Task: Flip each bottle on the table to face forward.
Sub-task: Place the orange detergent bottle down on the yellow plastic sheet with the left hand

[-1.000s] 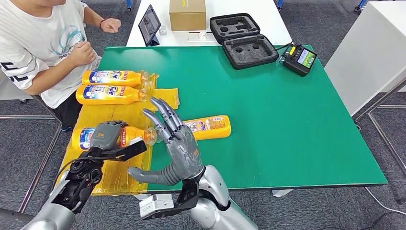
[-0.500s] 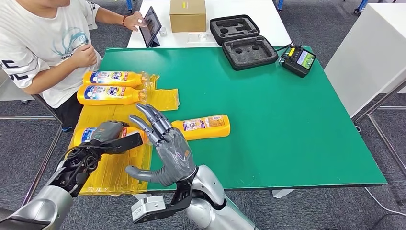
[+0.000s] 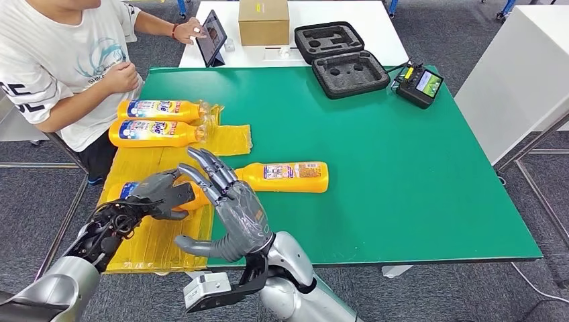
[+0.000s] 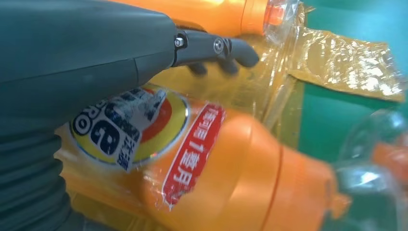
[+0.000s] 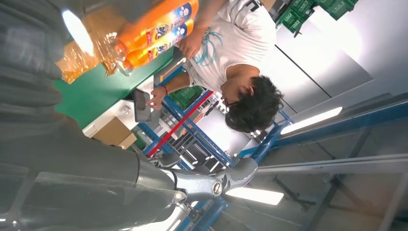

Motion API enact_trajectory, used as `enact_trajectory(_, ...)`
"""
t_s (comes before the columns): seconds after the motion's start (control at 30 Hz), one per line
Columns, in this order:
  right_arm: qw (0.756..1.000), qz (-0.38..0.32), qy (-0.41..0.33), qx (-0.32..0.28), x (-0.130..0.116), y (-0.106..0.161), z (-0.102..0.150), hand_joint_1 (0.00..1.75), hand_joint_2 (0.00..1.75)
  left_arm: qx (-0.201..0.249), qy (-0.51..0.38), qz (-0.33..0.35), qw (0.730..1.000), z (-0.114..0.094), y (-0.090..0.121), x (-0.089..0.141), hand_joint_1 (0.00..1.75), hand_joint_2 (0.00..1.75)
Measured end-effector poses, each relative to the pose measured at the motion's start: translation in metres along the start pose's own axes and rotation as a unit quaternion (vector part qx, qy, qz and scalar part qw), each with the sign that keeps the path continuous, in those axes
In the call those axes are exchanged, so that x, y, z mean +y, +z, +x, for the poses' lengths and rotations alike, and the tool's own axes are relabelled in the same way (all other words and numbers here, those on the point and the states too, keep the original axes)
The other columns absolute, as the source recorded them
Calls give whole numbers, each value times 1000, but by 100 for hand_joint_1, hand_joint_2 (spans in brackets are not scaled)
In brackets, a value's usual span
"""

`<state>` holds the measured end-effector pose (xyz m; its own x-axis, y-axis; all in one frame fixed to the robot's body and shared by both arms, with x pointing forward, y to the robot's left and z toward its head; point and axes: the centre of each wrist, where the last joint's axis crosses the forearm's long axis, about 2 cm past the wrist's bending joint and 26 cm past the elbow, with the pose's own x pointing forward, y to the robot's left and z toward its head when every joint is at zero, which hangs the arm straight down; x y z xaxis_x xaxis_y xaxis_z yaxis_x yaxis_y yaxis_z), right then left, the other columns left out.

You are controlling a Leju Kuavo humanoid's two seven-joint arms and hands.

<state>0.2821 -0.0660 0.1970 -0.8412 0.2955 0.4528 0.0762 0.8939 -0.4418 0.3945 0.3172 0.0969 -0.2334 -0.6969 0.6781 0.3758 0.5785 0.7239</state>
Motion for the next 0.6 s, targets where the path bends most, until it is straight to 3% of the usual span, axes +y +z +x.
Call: enact_trajectory(0.6, 1000, 6, -2, 7, 2, 3, -2, 0, 175, -8, 61, -3, 998, -2, 0, 2, 0, 0)
